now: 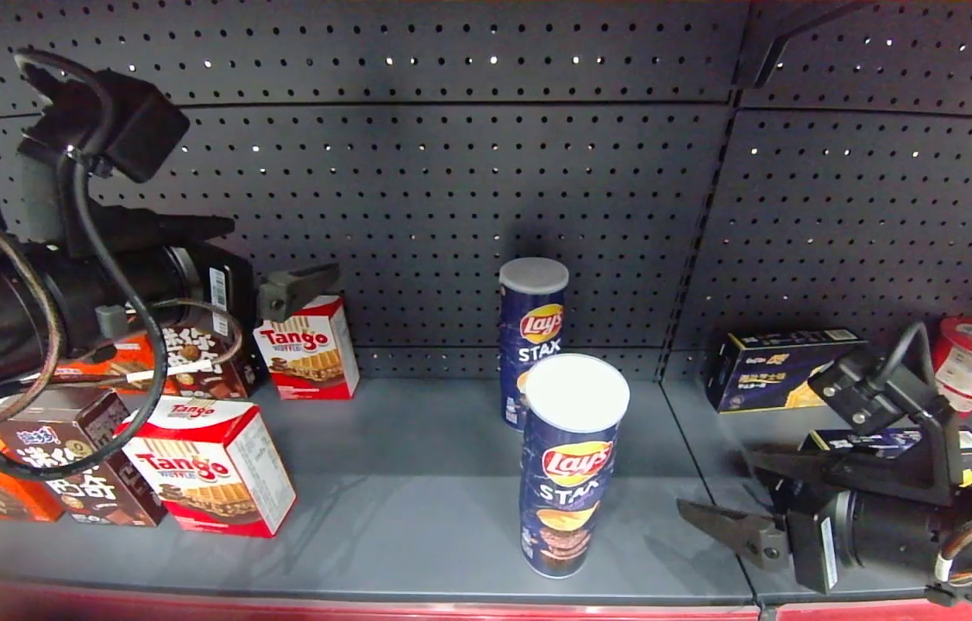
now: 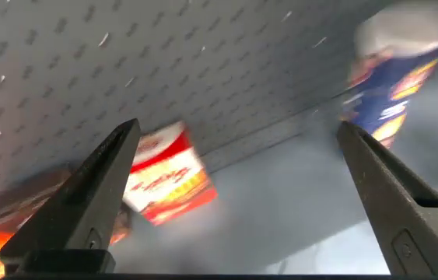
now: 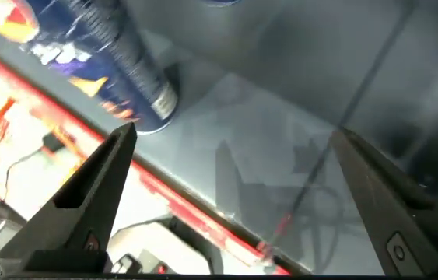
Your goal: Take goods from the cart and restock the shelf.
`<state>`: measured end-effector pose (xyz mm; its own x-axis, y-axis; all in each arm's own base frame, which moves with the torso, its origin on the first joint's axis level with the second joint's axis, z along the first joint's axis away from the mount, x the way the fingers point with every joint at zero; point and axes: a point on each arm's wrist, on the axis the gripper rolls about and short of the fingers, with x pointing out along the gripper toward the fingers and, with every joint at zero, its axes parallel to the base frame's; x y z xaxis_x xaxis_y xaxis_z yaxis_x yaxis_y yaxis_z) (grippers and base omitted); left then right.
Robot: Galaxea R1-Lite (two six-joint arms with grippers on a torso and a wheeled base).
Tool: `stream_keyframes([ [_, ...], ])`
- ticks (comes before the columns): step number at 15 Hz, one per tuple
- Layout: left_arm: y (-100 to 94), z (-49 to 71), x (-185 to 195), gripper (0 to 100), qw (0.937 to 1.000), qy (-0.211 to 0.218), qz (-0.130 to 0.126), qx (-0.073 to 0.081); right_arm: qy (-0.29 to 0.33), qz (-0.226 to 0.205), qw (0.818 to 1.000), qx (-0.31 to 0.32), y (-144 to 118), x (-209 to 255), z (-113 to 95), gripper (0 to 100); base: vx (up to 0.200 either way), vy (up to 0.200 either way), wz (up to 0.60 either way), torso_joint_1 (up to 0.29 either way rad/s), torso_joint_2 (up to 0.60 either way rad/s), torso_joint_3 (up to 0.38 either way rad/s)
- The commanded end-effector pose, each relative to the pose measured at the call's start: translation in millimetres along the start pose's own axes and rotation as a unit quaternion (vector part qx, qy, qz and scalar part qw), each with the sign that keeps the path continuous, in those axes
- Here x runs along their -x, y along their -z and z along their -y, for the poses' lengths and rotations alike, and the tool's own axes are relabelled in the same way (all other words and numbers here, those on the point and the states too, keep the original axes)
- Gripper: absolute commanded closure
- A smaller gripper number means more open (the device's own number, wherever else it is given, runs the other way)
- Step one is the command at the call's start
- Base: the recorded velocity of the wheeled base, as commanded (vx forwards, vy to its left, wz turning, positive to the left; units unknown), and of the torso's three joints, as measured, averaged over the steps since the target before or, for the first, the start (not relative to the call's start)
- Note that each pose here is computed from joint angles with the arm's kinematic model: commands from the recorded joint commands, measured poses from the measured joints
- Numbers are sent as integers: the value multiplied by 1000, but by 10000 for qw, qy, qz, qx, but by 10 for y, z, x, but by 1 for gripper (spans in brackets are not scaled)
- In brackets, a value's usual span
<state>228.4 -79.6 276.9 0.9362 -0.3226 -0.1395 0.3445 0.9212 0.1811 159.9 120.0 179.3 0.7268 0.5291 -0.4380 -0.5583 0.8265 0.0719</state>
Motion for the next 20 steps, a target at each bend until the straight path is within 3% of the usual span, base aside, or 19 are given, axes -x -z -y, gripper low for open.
stream_keyframes([
  [1, -117, 121, 54, 0, 9992, 285, 220, 153, -118, -189, 9997, 76, 30, -110, -67, 0, 0, 0, 0, 0, 0, 0],
  [5, -123, 185, 150, 0, 9985, 434, 264, 227, -92, -441, 9989, 99, 82, -264, -74, 0, 0, 0, 0, 0, 0, 0],
  [9, 83, 215, 311, 0, 9985, 503, -97, 206, -77, -524, 9986, 90, 102, -308, -71, 0, 0, 0, 0, 0, 0, 0],
  [12, 193, 345, 558, 0, 9965, 801, -210, 116, -70, -524, 9986, 87, 108, -377, -70, 0, 0, 0, 0, 0, 0, 0],
  [16, 342, 316, 891, 0, 9970, 751, -131, 111, -39, -567, 9984, 73, 126, -469, -57, 0, 0, 0, 0, 0, 0, 0],
  [20, 568, 294, 1165, 0, 9975, 652, -248, 125, -17, -596, 9982, 63, 98, -553, -52, 0, 0, 0, 0, 0, 0, 0],
])
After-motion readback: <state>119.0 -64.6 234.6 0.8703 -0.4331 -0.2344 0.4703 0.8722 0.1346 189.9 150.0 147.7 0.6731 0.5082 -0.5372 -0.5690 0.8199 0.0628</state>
